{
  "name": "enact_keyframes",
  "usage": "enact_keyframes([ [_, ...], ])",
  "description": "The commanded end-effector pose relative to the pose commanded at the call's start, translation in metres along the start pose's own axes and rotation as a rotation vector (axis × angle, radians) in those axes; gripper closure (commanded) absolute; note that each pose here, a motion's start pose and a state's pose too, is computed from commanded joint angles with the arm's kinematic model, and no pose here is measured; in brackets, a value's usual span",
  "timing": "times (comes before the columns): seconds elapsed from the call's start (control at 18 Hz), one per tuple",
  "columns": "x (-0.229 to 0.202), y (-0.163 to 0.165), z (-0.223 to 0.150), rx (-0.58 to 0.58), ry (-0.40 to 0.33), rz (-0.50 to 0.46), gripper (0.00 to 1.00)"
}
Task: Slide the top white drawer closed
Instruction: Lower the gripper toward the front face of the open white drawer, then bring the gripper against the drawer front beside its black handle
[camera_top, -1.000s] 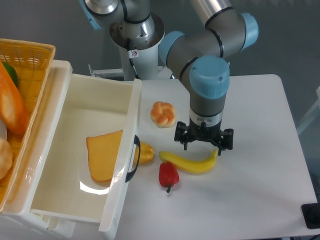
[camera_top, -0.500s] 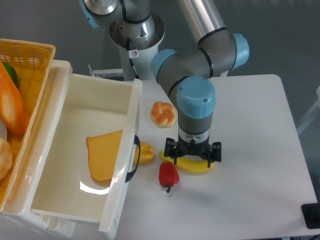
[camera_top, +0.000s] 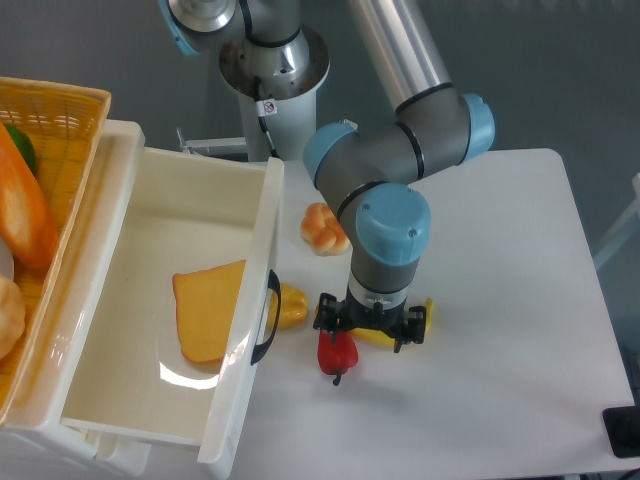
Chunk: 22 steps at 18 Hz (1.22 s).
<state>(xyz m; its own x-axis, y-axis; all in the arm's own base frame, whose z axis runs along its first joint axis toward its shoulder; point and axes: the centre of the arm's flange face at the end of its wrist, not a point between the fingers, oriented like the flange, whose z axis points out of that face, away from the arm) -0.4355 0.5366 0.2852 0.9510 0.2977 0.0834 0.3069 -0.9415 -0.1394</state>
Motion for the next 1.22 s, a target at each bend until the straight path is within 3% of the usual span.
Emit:
enact_keyframes([
  [0.28, 0.015, -0.006, 0.010, -0.002, 0.030, -0.036, 0.00],
  [1.22, 0.027, -0.009, 0.006, 0.035, 0.092, -0.028, 0.00],
])
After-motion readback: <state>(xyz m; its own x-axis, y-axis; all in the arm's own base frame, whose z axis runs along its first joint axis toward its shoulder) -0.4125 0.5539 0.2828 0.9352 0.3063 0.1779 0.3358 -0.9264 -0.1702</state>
